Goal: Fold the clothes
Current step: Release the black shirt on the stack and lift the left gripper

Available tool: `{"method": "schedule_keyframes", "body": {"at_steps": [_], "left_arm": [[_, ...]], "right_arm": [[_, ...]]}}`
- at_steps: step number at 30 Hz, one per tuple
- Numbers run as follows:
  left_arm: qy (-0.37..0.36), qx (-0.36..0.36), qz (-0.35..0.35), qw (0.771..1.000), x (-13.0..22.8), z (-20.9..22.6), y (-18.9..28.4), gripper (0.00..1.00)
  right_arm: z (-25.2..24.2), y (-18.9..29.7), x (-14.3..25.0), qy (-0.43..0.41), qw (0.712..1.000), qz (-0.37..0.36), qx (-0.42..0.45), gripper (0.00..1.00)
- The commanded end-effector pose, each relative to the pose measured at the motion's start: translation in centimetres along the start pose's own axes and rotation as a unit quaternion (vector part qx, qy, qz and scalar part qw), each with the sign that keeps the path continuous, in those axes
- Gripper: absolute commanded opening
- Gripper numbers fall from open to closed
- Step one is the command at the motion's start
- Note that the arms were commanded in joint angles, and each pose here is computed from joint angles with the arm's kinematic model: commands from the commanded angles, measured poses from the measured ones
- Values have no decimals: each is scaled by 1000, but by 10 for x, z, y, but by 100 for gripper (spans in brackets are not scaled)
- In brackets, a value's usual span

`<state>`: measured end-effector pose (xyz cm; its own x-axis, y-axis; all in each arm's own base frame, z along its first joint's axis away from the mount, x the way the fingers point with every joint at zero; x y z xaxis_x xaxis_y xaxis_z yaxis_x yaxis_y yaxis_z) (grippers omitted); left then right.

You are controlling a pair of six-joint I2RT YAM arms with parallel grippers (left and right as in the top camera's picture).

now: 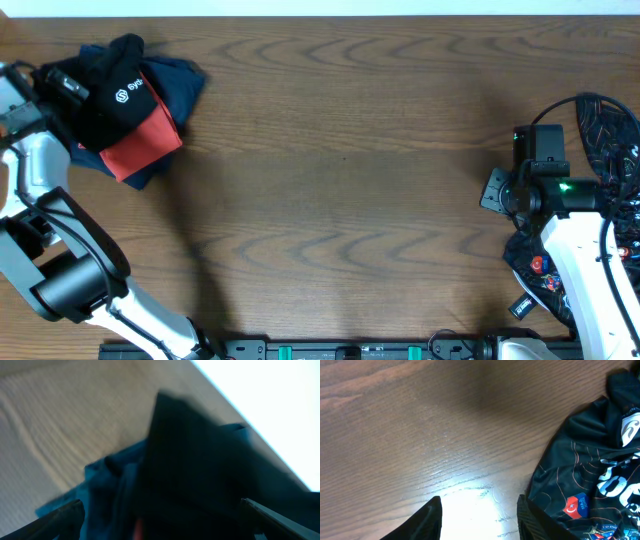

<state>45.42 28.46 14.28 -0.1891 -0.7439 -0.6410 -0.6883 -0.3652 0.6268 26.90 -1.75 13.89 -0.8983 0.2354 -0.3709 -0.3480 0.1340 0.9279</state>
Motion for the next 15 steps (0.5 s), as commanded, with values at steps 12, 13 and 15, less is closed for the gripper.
{"method": "schedule_keyframes", "body": {"at_steps": [12,13,15], "left_arm": [[-13,170,-46,984,-43,-82,69,98],[-18,193,-35,980,-40,-93,77,98],[-24,217,1,976,-23,-105,84,98]], "right_arm": [[-2,2,-4,8,1000,-3,4,47],[-2,2,-5,8,1000,-4,4,47],[-2,2,-5,6,1000,-5,4,47]]}}
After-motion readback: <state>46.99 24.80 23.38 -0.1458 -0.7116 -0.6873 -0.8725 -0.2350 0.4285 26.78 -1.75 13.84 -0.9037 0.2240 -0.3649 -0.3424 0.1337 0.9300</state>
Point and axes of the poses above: each gripper's point midway between its finger pads, its own y axis back along the fingers, its own z axis along the line the jaws close on, x = y × z, the point moved 2 cm from there along y, back along the fingers, and after that the axes turned 7 degrees about y, right-handed, at the moved point
